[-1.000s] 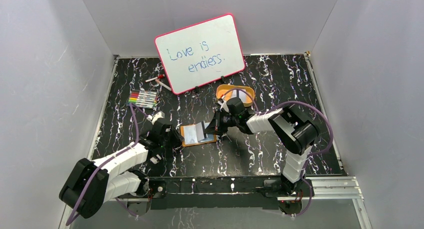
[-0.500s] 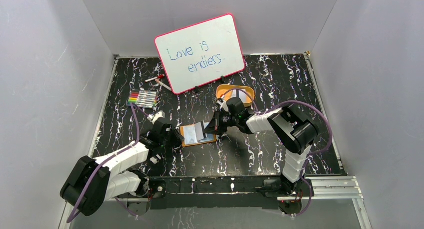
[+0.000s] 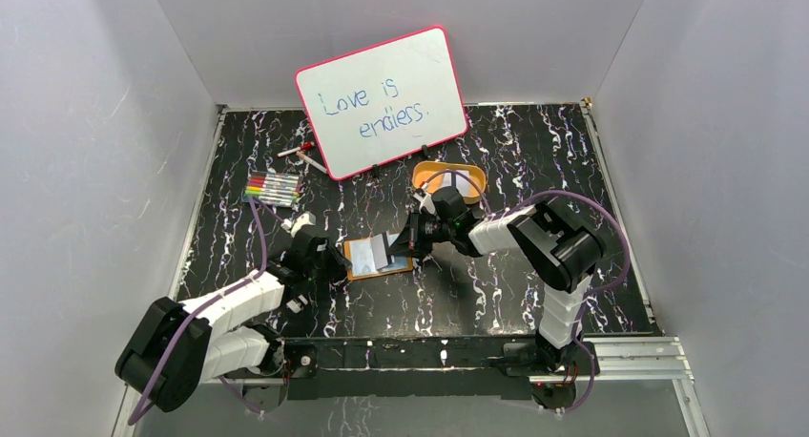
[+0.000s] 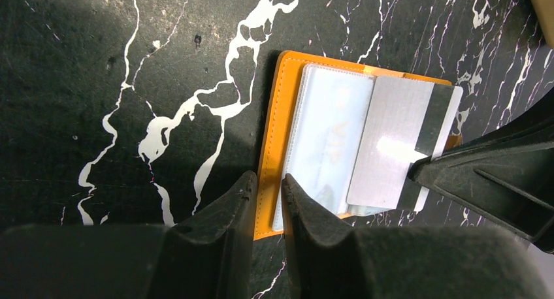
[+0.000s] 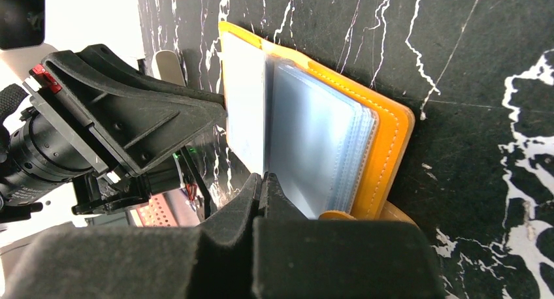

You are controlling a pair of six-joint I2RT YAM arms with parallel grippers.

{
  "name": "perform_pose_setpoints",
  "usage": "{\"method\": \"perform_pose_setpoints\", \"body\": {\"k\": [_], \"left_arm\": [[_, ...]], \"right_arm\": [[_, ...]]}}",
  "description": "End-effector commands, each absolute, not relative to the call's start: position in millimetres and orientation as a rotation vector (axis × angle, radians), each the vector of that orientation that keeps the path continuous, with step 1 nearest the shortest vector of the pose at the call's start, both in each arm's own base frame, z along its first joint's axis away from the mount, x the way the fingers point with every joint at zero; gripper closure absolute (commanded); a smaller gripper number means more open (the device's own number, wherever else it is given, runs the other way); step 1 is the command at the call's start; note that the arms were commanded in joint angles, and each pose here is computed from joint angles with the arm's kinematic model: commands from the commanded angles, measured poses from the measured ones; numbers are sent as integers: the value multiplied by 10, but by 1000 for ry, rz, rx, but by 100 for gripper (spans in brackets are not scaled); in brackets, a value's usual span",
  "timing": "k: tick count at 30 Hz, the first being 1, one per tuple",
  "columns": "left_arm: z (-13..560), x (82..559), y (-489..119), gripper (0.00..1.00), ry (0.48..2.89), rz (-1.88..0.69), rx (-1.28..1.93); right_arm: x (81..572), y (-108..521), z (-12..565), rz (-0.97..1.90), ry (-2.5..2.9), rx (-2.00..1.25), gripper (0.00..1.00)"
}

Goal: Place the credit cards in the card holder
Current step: Insert the credit card into the card holder.

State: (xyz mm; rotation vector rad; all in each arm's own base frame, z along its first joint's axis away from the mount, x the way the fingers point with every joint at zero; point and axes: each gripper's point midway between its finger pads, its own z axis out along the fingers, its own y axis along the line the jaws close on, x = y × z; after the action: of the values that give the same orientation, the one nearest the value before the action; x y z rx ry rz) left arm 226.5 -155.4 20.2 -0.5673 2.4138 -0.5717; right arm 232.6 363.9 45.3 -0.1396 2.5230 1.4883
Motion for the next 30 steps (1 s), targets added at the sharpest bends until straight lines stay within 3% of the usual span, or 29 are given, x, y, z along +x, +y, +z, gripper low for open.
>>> {"method": "perform_pose_setpoints", "body": {"k": [1,30], "left_arm": [[113,2184,-1490,81,2444,-539,-574],[111,2180,-1507,84,2443,-555,-578]], "right_arm": [[2370,3733,539,1531,2474,-168,100],[2181,3853,472,1594,2513,-179,100]]}}
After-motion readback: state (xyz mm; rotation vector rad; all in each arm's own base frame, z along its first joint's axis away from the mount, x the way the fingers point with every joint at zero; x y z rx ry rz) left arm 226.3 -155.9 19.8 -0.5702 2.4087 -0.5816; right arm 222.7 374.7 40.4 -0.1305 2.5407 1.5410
